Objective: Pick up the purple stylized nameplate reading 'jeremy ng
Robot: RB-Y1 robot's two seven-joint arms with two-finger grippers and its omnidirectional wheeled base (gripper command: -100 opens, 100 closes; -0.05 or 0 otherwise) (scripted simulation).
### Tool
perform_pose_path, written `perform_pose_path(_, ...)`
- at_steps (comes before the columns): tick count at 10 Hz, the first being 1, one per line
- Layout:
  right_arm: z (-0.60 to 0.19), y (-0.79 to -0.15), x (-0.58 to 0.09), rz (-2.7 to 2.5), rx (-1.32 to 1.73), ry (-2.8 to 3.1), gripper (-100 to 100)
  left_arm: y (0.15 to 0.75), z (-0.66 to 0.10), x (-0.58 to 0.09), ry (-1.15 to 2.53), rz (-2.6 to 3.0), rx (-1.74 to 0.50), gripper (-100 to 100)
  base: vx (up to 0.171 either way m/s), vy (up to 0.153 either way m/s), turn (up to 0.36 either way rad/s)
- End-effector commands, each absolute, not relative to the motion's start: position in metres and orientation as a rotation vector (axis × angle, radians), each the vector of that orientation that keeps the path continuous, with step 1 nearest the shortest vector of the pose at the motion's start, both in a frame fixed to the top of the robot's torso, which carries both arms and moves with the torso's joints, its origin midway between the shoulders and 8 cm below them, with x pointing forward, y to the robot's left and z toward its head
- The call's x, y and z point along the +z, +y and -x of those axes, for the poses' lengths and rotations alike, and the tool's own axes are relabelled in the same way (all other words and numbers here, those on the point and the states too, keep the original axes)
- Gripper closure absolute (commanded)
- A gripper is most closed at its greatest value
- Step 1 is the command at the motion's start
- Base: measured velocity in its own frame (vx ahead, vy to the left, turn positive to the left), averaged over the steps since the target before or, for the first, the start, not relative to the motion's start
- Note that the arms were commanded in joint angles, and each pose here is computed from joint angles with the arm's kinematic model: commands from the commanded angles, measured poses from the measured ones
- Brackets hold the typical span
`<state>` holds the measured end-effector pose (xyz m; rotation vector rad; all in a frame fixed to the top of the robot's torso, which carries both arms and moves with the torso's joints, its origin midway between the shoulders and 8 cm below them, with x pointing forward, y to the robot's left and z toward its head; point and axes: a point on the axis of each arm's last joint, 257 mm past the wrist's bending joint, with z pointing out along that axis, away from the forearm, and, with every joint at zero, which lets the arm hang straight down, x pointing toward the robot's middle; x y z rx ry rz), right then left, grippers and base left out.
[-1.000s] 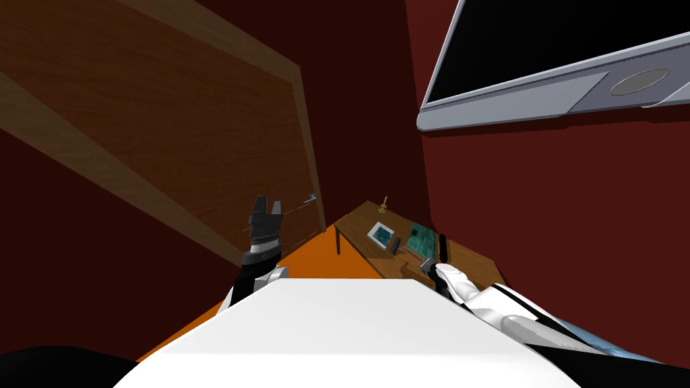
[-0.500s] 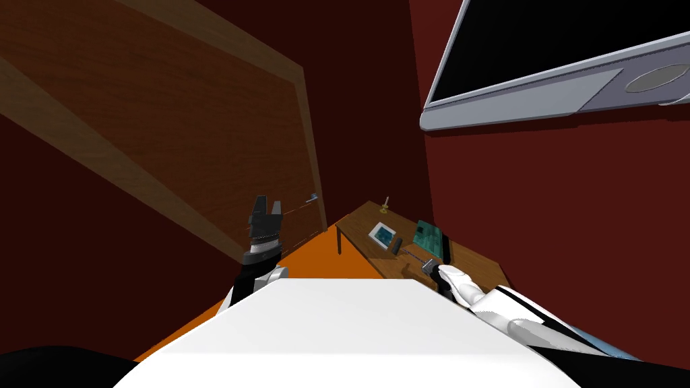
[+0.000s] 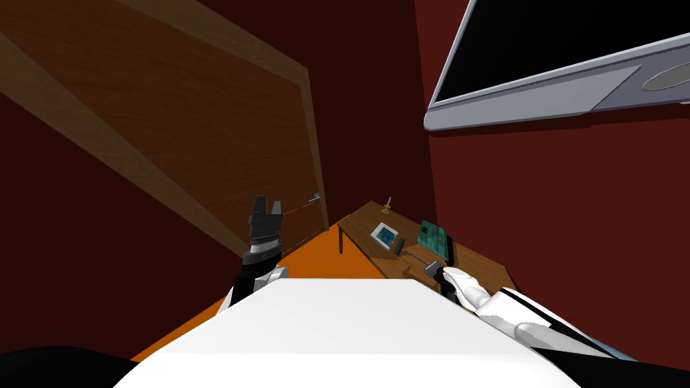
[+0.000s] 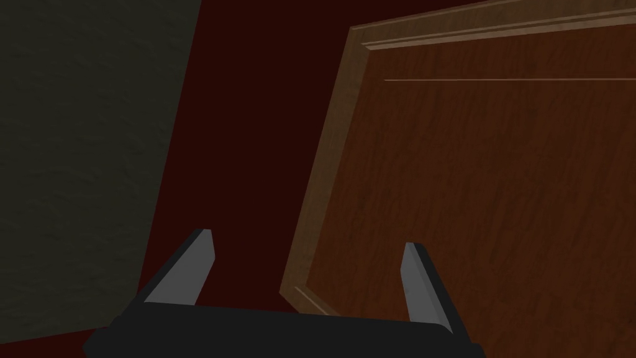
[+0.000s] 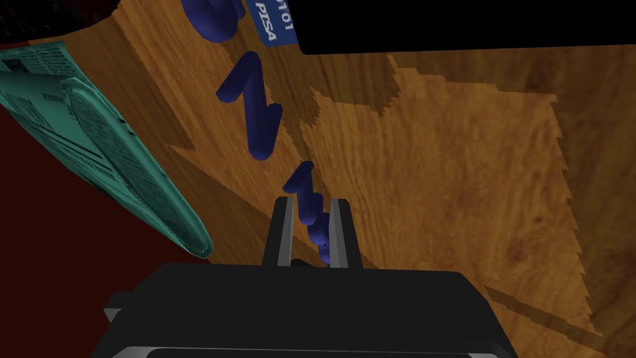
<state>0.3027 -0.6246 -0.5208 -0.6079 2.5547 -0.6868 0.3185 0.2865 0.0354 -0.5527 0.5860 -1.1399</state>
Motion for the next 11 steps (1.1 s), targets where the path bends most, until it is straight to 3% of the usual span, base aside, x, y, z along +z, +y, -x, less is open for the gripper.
perform_pose_path(1,-0.304,-0.627,-0.519,0.663,-0.707,2.544,100,0.286,-0.318,0.035,0.586,0.553,-1.140,0,0.000,0.000,0.000)
perform_pose_path(11,-0.279,-0.652,-0.510,0.613,-0.718,2.565,100,0.286,-0.318,0.035,0.586,0.553,-1.140,0,-0.009,0.019,0.040)
